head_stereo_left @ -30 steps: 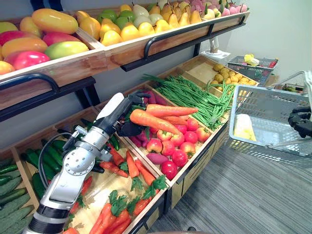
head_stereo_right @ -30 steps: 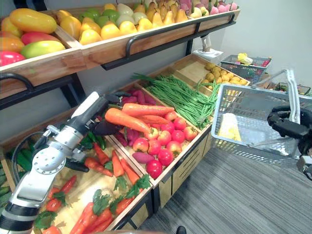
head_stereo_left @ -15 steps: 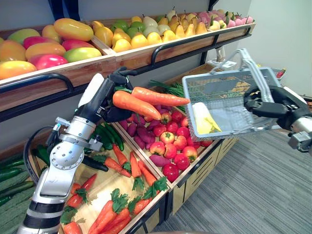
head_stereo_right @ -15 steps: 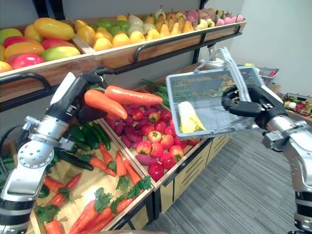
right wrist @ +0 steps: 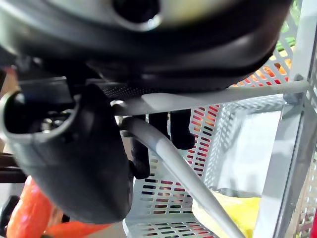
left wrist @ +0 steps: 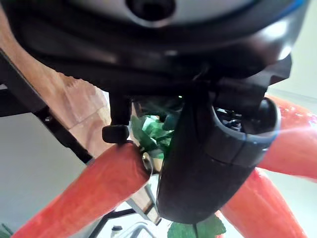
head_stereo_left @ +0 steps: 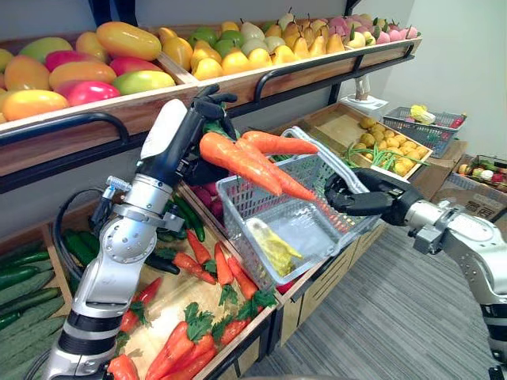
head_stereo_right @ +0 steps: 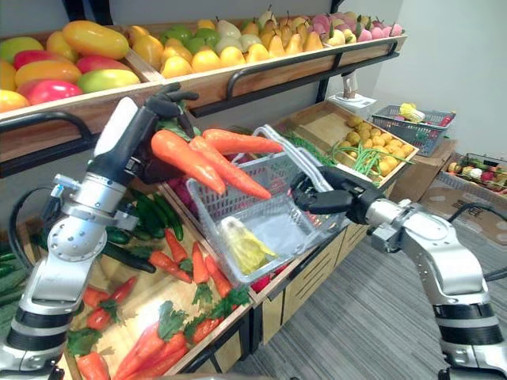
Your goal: Pick vegetable in the basket
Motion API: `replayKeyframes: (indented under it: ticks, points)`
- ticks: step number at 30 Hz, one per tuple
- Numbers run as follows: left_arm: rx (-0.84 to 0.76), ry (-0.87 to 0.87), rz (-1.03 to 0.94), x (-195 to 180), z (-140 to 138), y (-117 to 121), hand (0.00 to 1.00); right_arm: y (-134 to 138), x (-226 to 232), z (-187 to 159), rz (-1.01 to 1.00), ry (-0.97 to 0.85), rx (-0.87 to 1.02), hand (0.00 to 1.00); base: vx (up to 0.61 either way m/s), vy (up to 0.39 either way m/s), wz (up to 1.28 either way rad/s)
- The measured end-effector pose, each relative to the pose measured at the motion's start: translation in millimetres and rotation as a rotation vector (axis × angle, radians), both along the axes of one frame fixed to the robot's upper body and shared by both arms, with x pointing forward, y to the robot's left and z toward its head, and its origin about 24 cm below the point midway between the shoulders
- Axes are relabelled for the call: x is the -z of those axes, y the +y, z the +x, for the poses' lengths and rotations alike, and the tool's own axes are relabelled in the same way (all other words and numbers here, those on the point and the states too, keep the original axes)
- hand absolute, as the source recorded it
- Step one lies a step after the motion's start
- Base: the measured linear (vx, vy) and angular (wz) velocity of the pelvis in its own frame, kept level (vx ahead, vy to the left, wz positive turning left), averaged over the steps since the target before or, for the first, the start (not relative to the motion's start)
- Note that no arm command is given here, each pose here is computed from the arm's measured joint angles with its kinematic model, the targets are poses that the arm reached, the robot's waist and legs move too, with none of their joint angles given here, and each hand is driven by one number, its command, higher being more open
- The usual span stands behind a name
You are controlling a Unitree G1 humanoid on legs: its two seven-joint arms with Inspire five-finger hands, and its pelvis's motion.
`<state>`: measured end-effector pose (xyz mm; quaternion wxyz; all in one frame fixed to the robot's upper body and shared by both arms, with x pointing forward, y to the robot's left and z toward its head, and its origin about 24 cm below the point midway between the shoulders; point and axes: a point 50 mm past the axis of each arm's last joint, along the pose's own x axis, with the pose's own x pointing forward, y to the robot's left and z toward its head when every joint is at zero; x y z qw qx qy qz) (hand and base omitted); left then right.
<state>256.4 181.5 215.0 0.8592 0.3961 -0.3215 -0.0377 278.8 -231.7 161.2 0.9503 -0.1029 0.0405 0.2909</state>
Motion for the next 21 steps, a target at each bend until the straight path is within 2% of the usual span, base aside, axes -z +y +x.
replayKeyframes:
  ticks: [3,11,21]
  points:
    - [-0.023,0.000,0.020,0.3,3.5,0.5,0.00,6.5,-10.6,4.4,0.014,-0.043,-0.026,0.00,-0.05,-0.006,0.00]
    - [0.059,0.050,0.155,10.3,11.9,-31.4,0.00,16.3,-19.6,6.0,0.002,-0.082,-0.060,0.00,-0.02,0.012,-0.04]
    - [0.047,0.167,0.253,32.0,22.3,-31.7,0.00,26.8,-16.7,4.2,-0.013,-0.073,-0.111,0.00,-0.06,0.002,-0.05]
